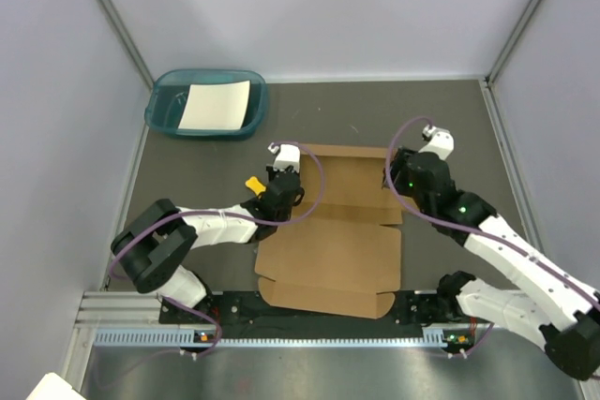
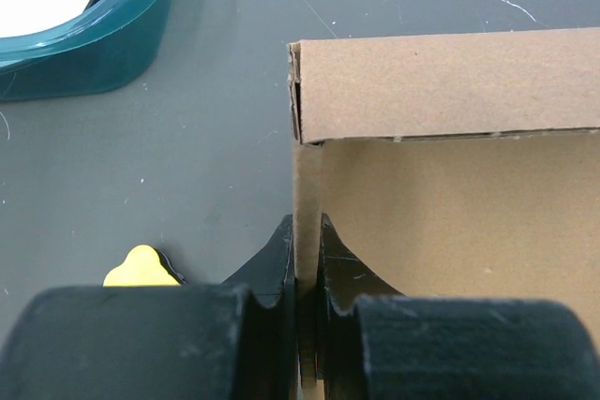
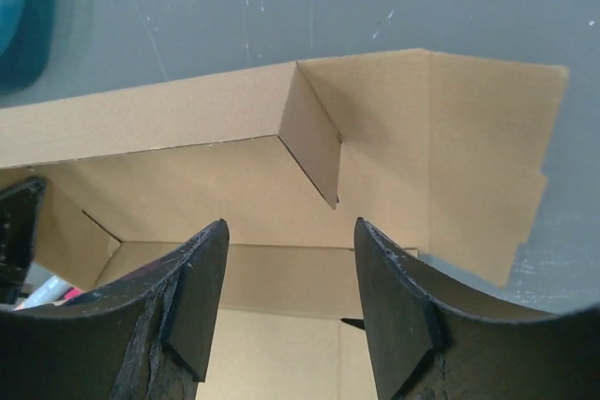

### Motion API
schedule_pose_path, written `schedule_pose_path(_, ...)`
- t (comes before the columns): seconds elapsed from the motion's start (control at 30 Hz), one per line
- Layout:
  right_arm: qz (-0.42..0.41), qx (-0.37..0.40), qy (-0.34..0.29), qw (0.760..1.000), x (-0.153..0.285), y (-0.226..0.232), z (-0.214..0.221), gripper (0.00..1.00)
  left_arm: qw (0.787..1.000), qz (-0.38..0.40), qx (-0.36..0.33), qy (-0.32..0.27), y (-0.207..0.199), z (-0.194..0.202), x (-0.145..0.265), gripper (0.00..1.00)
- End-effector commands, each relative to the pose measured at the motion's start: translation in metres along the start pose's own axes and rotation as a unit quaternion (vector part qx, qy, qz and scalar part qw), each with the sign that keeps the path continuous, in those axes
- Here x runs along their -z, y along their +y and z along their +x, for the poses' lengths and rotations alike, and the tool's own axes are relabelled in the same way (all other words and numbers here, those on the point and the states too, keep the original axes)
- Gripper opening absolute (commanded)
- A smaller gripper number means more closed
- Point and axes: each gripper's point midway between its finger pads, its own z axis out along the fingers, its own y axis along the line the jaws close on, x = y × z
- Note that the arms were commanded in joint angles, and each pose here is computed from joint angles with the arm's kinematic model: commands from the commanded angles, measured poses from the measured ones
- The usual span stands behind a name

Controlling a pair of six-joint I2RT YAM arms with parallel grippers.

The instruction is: Fold the paper box

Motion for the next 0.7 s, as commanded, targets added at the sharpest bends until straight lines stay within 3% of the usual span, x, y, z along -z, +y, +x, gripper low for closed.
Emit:
schedule_pose_path(0.0,0.015,0.003,-0.02,1.0,0.021,-0.018,-0.008,0.57,1.0,-0.021,-0.007,0.012,0.009,0.004,0.003,0.0)
schedule_pose_path(0.23,0.042,-0.033,0.026,0.998,0.013,-0.04,0.041,0.56,0.997,-0.013,0.07,0.025,0.017,0.012,0.004,0.0)
schedule_pose_path(0.43,0.061,-0.067,0.072,0.993,0.005,-0.051,0.081,0.53,0.996,-0.027,0.081,0.018,0.025,0.015,0.007,0.0)
schedule_pose_path(0.67,0.085,-0.073,0.07,0.991,-0.011,-0.053,0.086,0.56,0.997,-0.029,0.072,0.023,0.026,0.02,0.007,0.0)
